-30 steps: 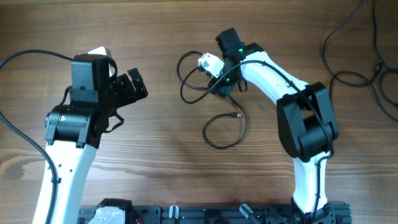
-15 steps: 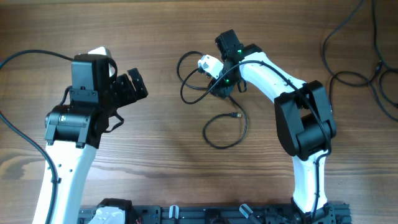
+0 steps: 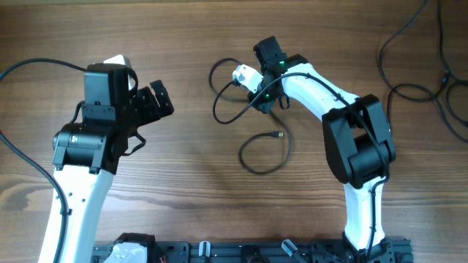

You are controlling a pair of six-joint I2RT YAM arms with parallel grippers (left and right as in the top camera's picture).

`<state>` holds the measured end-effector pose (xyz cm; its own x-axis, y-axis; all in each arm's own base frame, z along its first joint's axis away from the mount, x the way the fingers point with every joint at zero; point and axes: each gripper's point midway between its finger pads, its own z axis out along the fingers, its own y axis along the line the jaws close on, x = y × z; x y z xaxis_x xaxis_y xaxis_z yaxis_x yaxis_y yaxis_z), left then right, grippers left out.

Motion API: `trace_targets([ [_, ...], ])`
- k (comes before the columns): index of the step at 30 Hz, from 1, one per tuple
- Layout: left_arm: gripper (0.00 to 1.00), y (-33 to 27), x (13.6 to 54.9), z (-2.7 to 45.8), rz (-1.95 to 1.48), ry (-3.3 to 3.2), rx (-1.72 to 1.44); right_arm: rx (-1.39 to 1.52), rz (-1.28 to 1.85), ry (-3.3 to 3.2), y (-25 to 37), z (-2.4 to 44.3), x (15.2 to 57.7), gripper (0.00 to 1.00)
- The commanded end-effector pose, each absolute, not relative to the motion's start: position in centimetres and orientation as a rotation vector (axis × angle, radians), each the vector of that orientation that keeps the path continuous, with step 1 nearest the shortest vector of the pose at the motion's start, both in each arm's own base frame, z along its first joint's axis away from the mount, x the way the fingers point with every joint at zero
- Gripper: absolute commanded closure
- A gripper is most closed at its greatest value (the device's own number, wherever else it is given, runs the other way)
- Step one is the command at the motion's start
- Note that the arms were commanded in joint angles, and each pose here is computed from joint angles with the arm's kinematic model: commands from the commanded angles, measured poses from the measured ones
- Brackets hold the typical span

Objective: Untangle cables

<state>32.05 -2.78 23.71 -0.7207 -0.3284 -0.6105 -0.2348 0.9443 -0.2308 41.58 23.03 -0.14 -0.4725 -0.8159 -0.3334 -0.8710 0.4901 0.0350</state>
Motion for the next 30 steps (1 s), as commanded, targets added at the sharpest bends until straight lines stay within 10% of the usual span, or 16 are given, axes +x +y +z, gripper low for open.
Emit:
trace_targets([
  [1,0.00,-2.7,32.2,24.0,-0.185,2.402,-0.393,-1.322,0.173,2.608,21.2,-2.1,41.3,0.96],
  [19,0.00,-2.7,32.2,24.0,-0.185,2.402,-0.393,-0.035,0.090,2.474,5.4,29.0,44.8,0.96],
  [30,0.00,-2.7,32.2,24.0,-0.185,2.402,-0.393,0.770,-0.002,2.316,-13.0,32.6,38.7,0.96],
])
